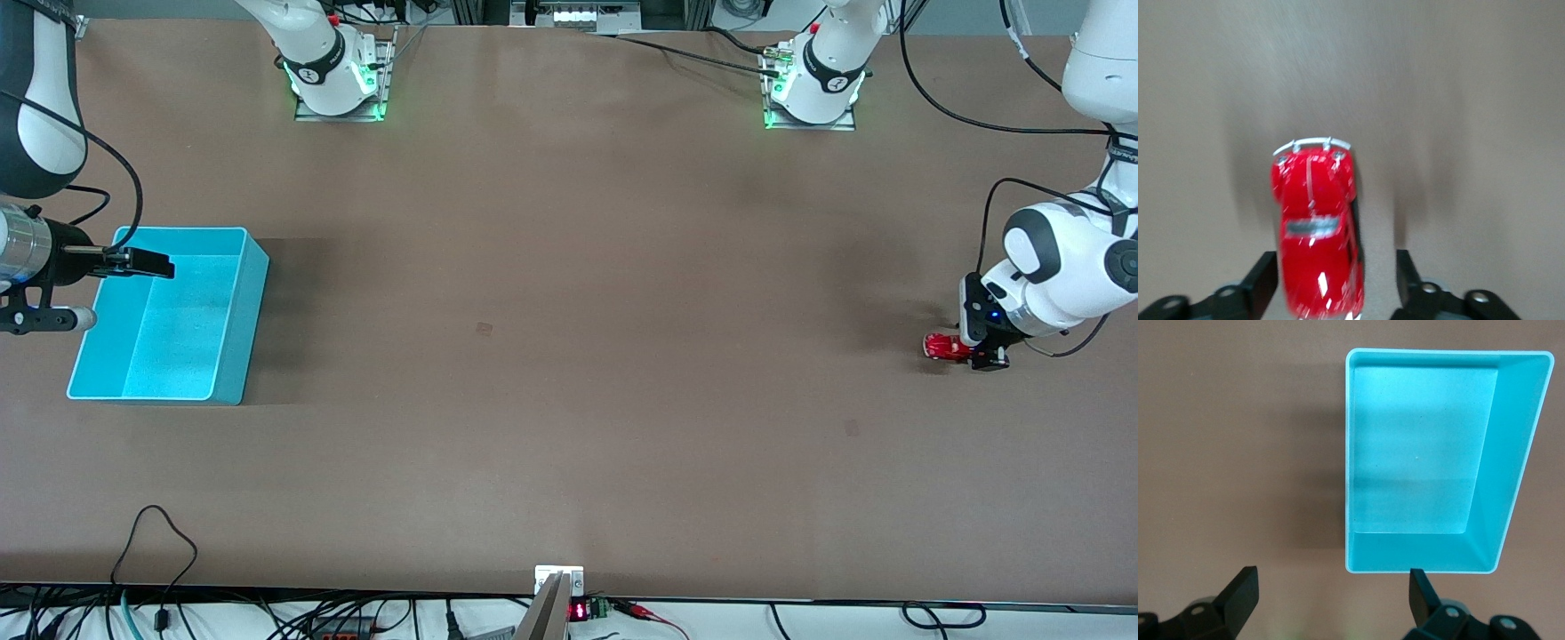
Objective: Wind red beetle toy and store in blue box
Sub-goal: 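Open the left gripper, releasing the car to roll toward the box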
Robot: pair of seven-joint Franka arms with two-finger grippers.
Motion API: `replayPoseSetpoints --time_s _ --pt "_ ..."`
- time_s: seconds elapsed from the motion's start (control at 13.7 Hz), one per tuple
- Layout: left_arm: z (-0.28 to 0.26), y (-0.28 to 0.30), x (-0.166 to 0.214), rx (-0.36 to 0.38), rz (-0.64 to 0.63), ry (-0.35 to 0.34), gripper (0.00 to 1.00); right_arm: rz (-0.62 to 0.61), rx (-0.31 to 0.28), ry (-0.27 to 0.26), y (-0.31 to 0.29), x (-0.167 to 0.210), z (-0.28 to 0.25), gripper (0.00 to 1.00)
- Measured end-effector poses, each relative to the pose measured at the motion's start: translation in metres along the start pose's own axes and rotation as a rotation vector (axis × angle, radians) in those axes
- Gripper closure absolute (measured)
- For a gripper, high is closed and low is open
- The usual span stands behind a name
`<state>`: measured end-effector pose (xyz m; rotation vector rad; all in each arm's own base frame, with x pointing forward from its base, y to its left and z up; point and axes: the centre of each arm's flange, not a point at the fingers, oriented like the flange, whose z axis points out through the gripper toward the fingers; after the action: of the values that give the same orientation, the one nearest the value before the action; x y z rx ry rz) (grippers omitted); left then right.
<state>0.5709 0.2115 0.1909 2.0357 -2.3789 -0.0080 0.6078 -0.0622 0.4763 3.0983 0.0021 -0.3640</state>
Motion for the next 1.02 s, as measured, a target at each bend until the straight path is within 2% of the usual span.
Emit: replayPoseSetpoints --time_s 0.07,0.15,0.37,0.51,0.66,0.88,1.02 --pt "-0.018 -0.011 0.006 -0.019 0.015 0.014 0.06 0.0 0.0 0.0 0.0 0.0 0.0 0.0" --pt "-0.04 -0.022 0.011 -0.037 0.02 0.024 0.0 0.0 0.0 0.0 0.0 0.0 0.0 0.0" --pt "-0.101 -0.041 0.022 -0.059 -0.005 0.028 0.0 0.0 0.0 0.0 0.0 0.0 0.0 0.0" --pt "-0.127 -0.05 0.034 -0.039 -0.043 0.014 0.0 0.0 0.0 0.0 0.0 0.0 0.0 0.0" --pt "-0.146 -0.062 0.063 -0.02 -0.092 0.005 0.0 0.0 0.0 0.0 0.0 0.0 0.0 0.0" --pt "-0.168 -0.078 0.116 0.0 -0.226 -0.003 0.0 0.0 0.0 0.0 0.0 0.0 0.0 0.0" --pt "-0.18 -0.082 0.123 0.02 -0.357 -0.007 0.0 0.0 0.0 0.0 0.0 0.0 0.0 0.0"
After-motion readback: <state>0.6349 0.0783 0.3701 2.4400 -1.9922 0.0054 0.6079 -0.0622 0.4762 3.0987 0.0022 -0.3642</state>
